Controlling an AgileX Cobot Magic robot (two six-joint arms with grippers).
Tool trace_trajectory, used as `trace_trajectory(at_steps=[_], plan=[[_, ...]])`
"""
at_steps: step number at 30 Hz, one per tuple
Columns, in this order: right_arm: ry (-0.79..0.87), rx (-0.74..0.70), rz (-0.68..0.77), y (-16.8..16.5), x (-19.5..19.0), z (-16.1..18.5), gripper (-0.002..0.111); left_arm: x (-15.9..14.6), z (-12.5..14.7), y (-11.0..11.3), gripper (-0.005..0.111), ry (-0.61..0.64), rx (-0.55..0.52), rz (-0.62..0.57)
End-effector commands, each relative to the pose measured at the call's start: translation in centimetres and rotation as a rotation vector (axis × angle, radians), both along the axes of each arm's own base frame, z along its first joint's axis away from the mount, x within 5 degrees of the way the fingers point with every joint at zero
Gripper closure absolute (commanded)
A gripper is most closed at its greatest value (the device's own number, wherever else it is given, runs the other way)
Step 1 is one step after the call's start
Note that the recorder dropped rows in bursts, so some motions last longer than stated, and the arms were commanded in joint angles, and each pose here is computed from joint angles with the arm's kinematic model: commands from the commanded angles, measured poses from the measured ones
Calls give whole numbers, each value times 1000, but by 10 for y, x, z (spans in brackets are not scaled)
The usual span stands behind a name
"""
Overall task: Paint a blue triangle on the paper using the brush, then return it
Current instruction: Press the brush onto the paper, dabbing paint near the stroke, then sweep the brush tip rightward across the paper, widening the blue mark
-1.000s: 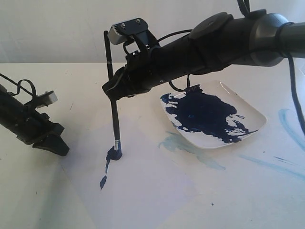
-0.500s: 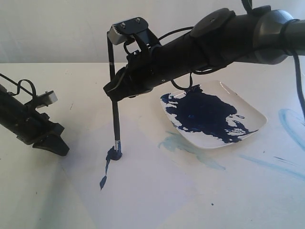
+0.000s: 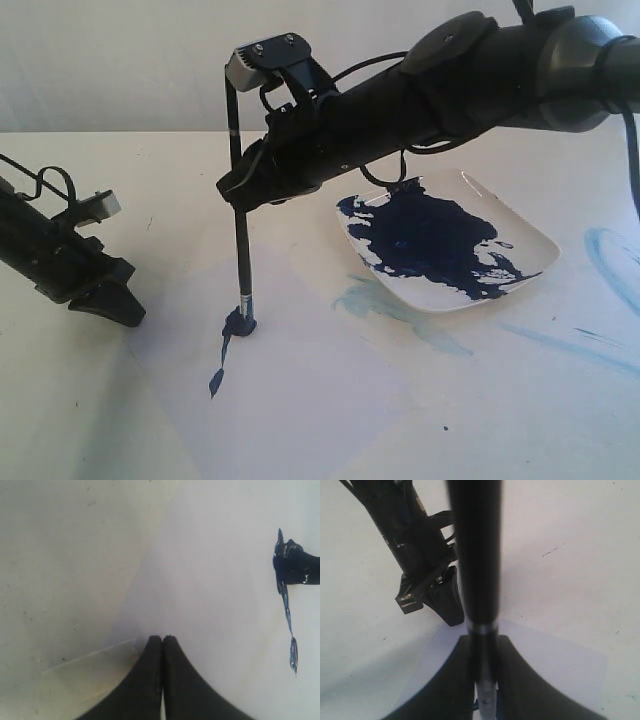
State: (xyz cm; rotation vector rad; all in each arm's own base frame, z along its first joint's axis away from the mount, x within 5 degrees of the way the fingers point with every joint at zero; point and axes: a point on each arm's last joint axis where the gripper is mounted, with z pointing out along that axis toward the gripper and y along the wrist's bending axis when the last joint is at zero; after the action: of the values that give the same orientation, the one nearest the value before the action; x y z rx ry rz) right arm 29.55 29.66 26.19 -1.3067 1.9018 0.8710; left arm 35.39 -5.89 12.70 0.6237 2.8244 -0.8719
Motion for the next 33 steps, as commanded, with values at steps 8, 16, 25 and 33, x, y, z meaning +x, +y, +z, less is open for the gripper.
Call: trace_trajectory(at_steps=[8,16,25,33], plan=[[-26,2,14,-3,-4,11,108,-6,-12,2,107,46,29,-39],[-24,-18,18,-6,-6,15,108,-6,-12,2,107,50,26,-42],[-2,-63,60,-8,-11,11,108,-7,-11,1,107,59,21,-47],[21,-112,58,-11,-12,9,108,-7,-11,1,107,59,21,-47]])
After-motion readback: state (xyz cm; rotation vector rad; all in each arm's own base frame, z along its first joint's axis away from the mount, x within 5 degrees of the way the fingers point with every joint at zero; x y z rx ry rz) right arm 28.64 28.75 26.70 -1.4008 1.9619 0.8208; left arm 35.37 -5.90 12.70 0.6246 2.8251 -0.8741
